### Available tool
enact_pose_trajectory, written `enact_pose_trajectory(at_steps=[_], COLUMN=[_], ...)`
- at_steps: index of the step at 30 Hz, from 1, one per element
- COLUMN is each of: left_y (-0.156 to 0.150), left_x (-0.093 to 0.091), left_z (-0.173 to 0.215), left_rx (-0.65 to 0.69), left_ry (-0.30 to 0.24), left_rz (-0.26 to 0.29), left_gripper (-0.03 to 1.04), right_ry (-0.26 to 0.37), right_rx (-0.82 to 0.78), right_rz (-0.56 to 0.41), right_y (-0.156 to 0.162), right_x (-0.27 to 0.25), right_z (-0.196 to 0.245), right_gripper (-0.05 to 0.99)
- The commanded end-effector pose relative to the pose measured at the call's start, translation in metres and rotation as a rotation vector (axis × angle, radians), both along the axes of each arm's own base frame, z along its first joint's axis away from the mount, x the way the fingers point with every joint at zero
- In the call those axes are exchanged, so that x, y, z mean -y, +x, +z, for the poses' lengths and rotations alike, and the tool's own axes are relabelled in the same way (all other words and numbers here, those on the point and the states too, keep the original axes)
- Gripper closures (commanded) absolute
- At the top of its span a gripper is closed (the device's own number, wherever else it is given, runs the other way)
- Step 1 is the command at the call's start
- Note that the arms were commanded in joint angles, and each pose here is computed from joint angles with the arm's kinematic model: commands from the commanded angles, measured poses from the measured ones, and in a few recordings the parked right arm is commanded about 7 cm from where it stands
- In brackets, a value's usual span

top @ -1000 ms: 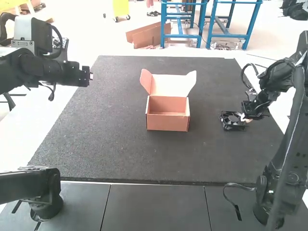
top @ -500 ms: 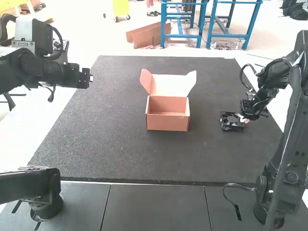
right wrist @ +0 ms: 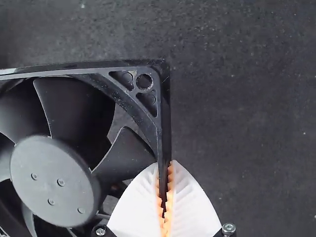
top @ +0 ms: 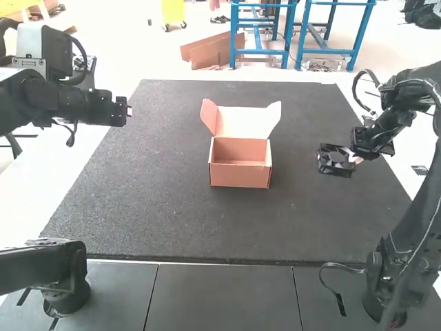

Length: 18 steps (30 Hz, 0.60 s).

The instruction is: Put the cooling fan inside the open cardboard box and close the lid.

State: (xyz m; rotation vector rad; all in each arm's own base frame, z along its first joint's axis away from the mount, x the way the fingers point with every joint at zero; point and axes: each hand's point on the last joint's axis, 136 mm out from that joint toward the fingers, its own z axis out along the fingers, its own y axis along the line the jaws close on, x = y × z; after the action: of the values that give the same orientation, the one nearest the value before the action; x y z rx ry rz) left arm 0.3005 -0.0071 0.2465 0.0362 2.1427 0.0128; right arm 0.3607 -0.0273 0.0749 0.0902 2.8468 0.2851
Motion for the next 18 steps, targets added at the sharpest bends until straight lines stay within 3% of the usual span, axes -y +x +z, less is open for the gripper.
enact_pose_trajectory(at_steps=[1, 10, 18], left_y=[-0.004, -0.014, -0.023], left_x=[0.004, 0.003, 0.003], left_z=[0.017, 0.007, 0.002], left_rx=[0.049, 0.041, 0.049], left_ry=[-0.01, -0.01, -0.01], left_rz=[-0.013, -0.013, -0.014], left_gripper=[0.04, 0.04, 0.04], right_ry=[0.089, 0.189, 0.245], right_rx=[0.079, 0.116, 0.235], right_rz=[0.061, 0.071, 0.054], right_y=[-0.006, -0.036, -0.034], right_x=[-0.03, -0.07, -0.124], right_z=[0.032, 0.072, 0.129], right_gripper=[0.95, 0.95, 0.95])
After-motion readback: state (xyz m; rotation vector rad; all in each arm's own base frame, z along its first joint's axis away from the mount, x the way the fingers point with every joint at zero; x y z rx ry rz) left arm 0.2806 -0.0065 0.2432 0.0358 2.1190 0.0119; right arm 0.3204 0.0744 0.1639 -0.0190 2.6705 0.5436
